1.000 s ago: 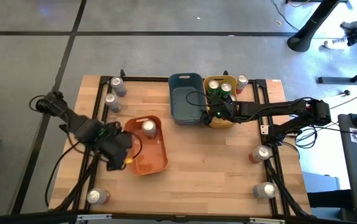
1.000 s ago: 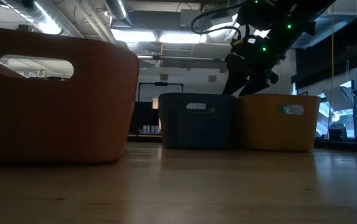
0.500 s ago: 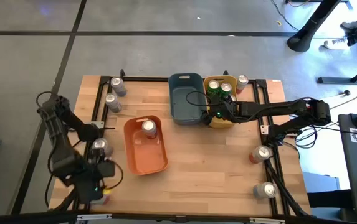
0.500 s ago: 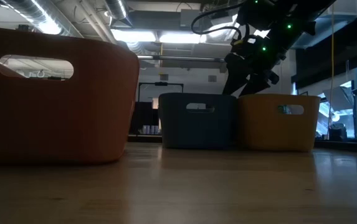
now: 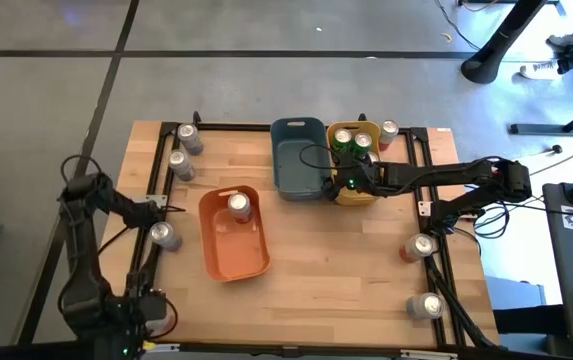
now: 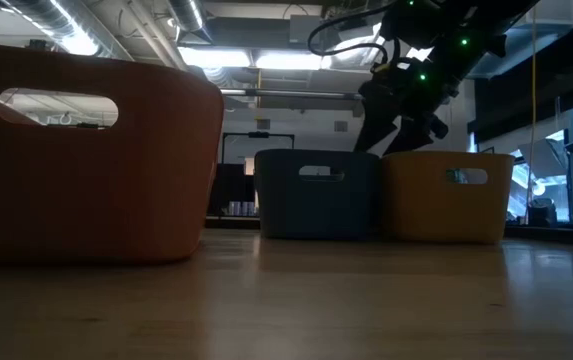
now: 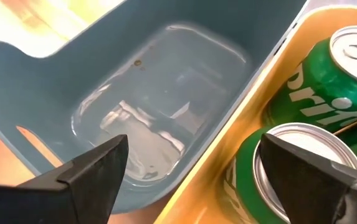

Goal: Sort soda cans
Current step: Put the pink-white soda can into the orange bin

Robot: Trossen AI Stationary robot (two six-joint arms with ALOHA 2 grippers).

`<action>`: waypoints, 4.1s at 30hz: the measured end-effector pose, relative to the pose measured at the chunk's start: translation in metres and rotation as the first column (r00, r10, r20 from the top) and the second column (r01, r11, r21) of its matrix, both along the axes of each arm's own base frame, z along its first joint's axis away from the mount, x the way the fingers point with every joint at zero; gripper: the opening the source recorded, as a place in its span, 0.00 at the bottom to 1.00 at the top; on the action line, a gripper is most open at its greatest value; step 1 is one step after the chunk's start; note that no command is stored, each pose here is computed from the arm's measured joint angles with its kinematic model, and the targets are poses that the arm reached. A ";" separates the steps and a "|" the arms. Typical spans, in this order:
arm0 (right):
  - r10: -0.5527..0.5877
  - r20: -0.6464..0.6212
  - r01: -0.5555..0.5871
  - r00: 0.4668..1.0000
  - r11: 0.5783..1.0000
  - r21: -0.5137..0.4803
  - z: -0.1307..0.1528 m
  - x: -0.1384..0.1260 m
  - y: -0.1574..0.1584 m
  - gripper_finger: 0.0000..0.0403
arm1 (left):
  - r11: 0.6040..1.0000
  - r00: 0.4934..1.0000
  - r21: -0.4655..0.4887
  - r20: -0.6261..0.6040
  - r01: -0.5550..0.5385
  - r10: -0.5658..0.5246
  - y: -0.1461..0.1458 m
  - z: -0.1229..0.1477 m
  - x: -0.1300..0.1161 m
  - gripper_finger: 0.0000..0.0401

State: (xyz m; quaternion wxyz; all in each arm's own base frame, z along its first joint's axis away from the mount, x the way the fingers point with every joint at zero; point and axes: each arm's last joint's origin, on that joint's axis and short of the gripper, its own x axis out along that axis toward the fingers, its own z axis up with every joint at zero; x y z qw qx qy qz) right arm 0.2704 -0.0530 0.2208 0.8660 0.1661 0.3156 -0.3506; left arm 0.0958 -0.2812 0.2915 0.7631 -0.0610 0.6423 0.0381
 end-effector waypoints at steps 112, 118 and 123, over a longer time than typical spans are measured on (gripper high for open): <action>0.087 -0.048 -0.088 0.995 0.996 -0.022 -0.001 0.000 0.001 0.89 | 0.975 0.978 0.134 -0.085 -0.175 0.188 0.276 -0.056 0.131 0.73; 0.086 -0.049 -0.087 0.995 0.996 -0.023 -0.001 0.000 0.001 0.89 | 0.975 0.979 0.136 -0.082 -0.173 0.185 0.280 -0.067 0.130 0.73; 0.073 -0.055 -0.075 0.996 0.997 -0.035 -0.001 0.000 0.001 0.89 | 0.976 0.979 0.140 -0.094 -0.169 0.183 0.280 -0.071 0.128 0.80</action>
